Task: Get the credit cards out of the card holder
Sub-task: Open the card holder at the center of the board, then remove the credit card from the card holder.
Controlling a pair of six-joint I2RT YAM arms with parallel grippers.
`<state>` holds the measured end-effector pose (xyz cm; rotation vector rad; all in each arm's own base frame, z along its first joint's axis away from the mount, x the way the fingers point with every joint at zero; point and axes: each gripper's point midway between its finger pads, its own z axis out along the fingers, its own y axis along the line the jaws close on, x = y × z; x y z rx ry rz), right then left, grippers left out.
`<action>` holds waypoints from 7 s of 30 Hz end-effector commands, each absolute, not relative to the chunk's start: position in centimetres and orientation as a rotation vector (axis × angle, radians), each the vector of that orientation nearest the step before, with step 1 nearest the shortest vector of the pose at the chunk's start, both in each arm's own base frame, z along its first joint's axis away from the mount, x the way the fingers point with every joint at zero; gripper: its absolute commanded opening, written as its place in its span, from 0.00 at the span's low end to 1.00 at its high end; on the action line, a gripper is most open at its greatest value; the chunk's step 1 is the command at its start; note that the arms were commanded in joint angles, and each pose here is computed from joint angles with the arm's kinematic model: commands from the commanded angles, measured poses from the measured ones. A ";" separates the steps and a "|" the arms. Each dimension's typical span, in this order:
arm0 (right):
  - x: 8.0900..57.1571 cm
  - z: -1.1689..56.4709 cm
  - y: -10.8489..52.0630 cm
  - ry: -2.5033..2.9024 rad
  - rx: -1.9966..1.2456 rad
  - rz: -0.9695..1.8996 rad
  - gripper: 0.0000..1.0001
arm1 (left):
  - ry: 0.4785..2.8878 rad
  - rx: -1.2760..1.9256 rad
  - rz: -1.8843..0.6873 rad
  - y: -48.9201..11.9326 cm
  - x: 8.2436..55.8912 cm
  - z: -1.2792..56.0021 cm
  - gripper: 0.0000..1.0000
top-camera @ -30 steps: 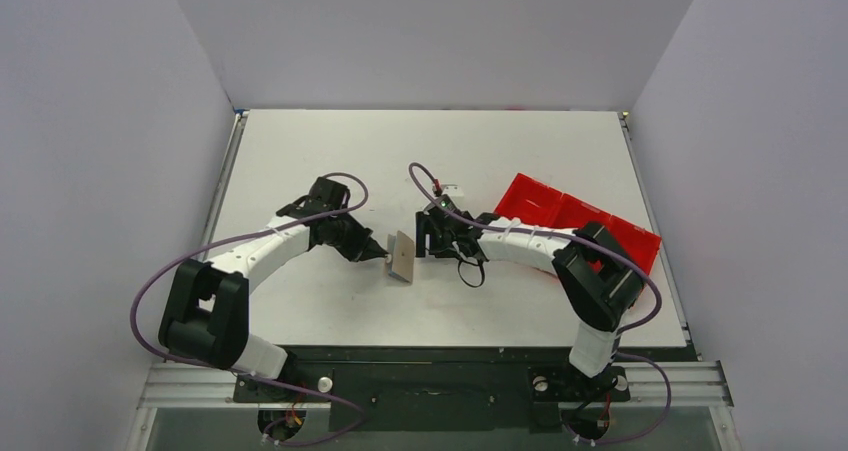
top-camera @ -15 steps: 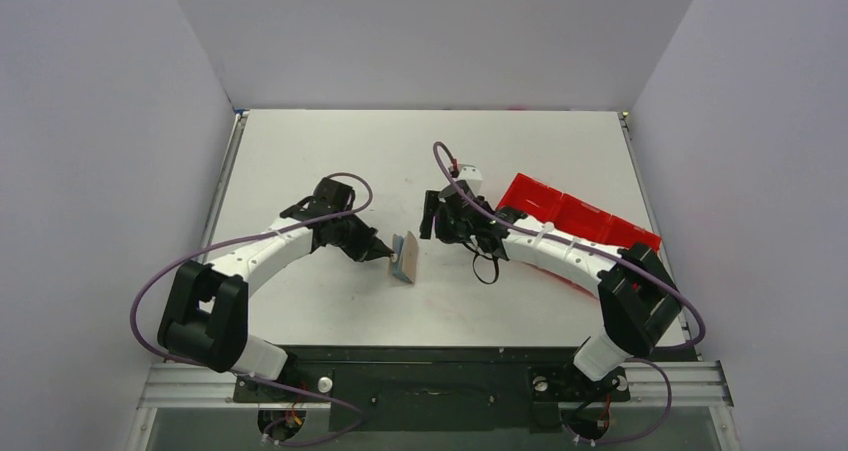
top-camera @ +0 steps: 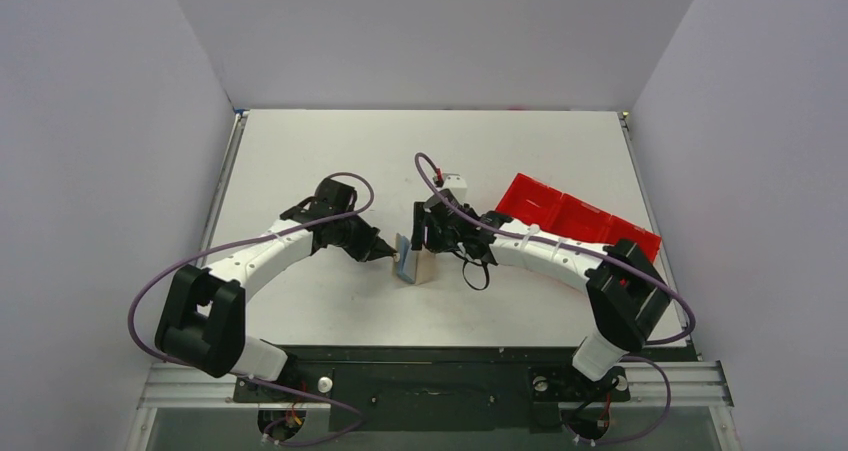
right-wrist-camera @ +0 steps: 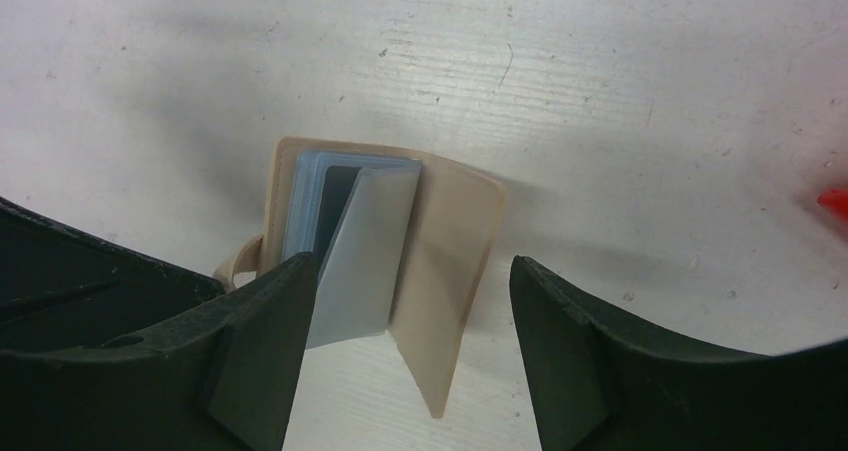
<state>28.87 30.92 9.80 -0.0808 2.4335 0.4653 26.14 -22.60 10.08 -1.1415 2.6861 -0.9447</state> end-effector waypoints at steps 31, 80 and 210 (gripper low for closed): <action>28.6 2.1 27.7 2.562 -0.042 0.269 0.26 | 2.716 -0.965 -0.777 -19.4 25.2 7.3 0.02; 28.9 1.4 27.1 2.594 -0.031 0.303 0.18 | 2.745 -0.319 -0.195 -18.3 27.7 5.0 0.00; 28.9 6.1 40.8 2.552 -0.201 0.712 0.19 | 2.807 -0.542 -0.345 -16.6 27.2 1.5 0.00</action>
